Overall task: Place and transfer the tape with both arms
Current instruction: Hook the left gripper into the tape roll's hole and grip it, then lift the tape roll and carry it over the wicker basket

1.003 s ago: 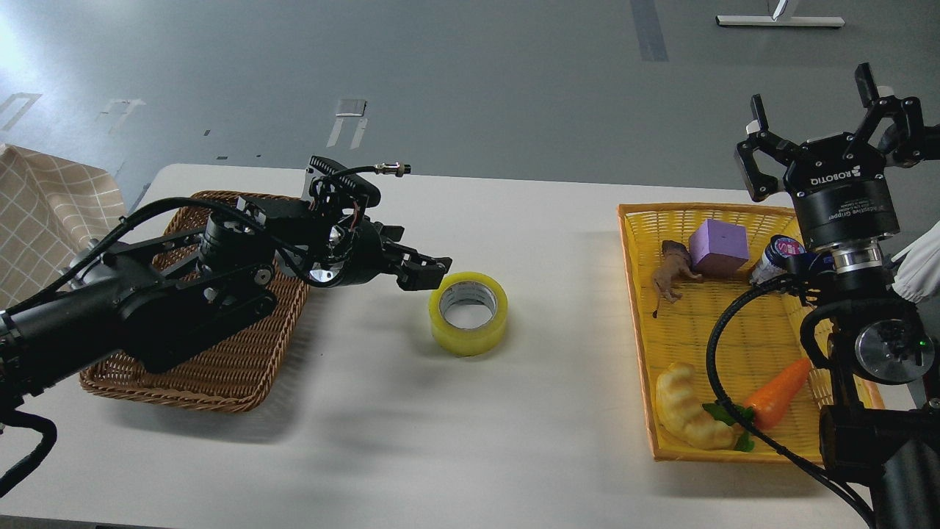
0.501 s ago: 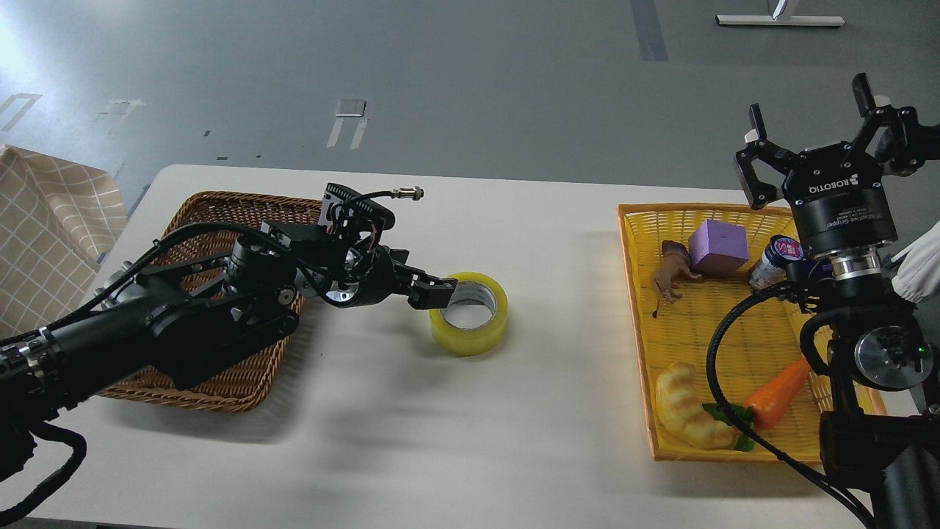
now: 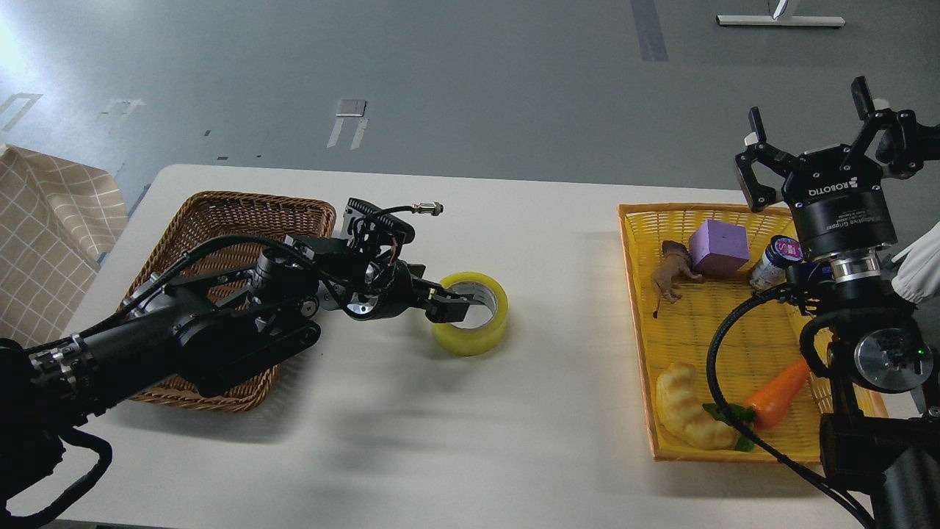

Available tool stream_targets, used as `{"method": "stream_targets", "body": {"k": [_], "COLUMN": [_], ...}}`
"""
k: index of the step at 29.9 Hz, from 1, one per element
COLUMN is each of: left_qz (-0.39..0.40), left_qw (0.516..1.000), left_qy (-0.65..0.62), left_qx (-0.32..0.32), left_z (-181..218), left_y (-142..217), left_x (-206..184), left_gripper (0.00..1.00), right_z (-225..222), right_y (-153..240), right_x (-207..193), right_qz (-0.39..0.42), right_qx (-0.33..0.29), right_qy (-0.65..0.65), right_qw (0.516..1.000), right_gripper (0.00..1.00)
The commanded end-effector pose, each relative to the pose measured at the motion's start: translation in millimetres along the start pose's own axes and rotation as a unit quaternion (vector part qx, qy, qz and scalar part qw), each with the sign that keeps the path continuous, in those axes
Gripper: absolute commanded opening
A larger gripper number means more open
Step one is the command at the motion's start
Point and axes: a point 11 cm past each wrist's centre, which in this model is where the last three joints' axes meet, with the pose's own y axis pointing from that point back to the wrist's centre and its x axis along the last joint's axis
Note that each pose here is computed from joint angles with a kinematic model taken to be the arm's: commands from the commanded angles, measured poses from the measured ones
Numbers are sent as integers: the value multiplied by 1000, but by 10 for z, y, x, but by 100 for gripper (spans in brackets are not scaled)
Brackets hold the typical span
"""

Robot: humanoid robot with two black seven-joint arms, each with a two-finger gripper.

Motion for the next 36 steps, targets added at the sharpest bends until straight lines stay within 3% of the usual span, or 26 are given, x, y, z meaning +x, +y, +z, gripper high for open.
{"method": "stream_targets", "body": {"k": [1,5,11,14,16,18,20,28,36], "left_qz": [-3,-1,-5,-8,-4,-3,-5,20,82], "left_qw": [1000,1000,1000,1000,1000,1000,1000,999,994], "left_qy": [6,9,12,10,9,6,2,-24,-76], "left_qx": [6,8,10,8,8,11,21,14,4], "left_z": [-42,-52,-45,-11,-11,-23,-88,-54,-16], "left_y": [-23,-44,-91,-134,-138,-155,-177,-195,136], "left_x": [-37,-38,-70,-108,-109,-130,-186,-95,557], "left_gripper": [89,89,76,50,43,28,0,0,0], "right_z": [0,-1,5,2,4,4,5,10,11], "right_y": [3,1,6,17,28,28,34,71,80], "right_x": [2,-3,1,10,19,19,23,48,51], "right_qz": [0,0,0,2,3,3,4,9,9], "right_qx": [0,0,-1,0,0,0,0,-1,-1], "right_qy": [0,0,0,0,0,0,0,-1,-1], "right_qw": [1000,1000,1000,1000,1000,1000,1000,1000,1000], "right_gripper": [100,100,100,100,100,100,100,100,100]}}
